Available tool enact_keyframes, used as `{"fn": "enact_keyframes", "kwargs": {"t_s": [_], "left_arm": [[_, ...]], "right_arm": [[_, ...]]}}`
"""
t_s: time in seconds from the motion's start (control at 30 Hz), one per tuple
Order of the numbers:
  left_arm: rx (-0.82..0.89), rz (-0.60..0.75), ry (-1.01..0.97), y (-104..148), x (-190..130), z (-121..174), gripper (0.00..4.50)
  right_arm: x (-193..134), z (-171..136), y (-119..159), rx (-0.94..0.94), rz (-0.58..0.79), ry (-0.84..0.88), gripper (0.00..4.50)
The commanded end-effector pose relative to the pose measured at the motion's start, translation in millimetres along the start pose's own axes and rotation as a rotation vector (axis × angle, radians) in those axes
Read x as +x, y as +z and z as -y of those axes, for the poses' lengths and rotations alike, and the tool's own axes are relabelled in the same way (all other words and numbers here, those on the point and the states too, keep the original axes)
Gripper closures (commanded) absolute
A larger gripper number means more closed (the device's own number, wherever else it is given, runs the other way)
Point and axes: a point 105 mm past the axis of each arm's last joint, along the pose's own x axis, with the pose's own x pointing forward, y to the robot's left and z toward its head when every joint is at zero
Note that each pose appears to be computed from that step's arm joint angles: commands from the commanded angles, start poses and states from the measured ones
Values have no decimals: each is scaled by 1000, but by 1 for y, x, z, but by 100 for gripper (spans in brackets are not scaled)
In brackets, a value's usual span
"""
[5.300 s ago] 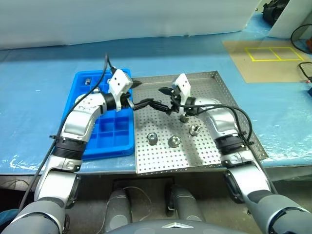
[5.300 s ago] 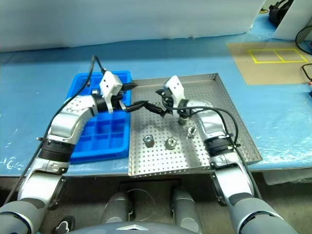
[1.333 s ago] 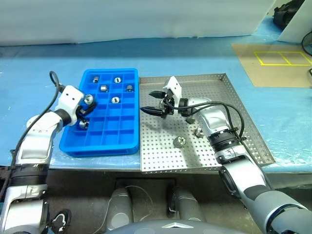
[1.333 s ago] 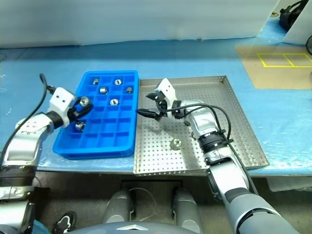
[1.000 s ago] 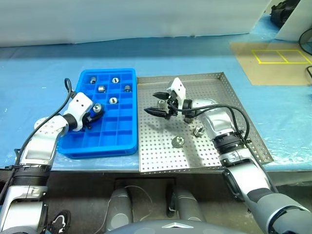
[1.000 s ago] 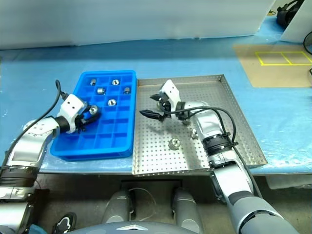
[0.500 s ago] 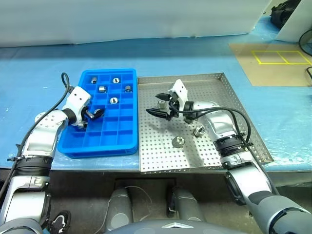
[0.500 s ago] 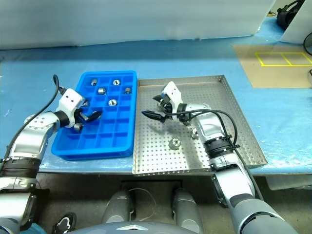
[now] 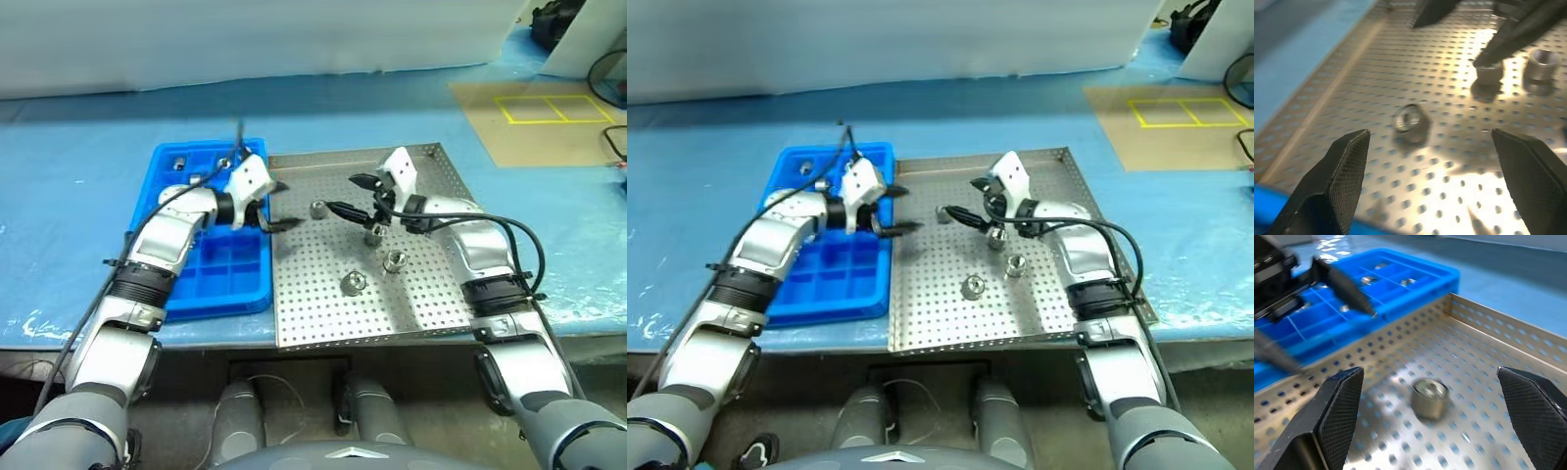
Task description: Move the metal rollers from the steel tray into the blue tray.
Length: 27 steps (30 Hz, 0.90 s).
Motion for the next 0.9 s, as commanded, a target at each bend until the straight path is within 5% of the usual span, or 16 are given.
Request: {"fn": "enact_keyframes", "kwargs": {"t_s": [0.03, 0.37, 0.9], "left_arm": [[72, -32, -160, 5, 14, 19, 27], [66, -14, -284, 10, 41, 29, 27], [48, -95, -411, -12, 40, 50, 27]], "right_arm": [[-24, 5, 7, -3, 40, -80, 0], [-66, 9, -9, 149, 108, -396, 0], [-64, 4, -9, 153, 93, -403, 0]]}}
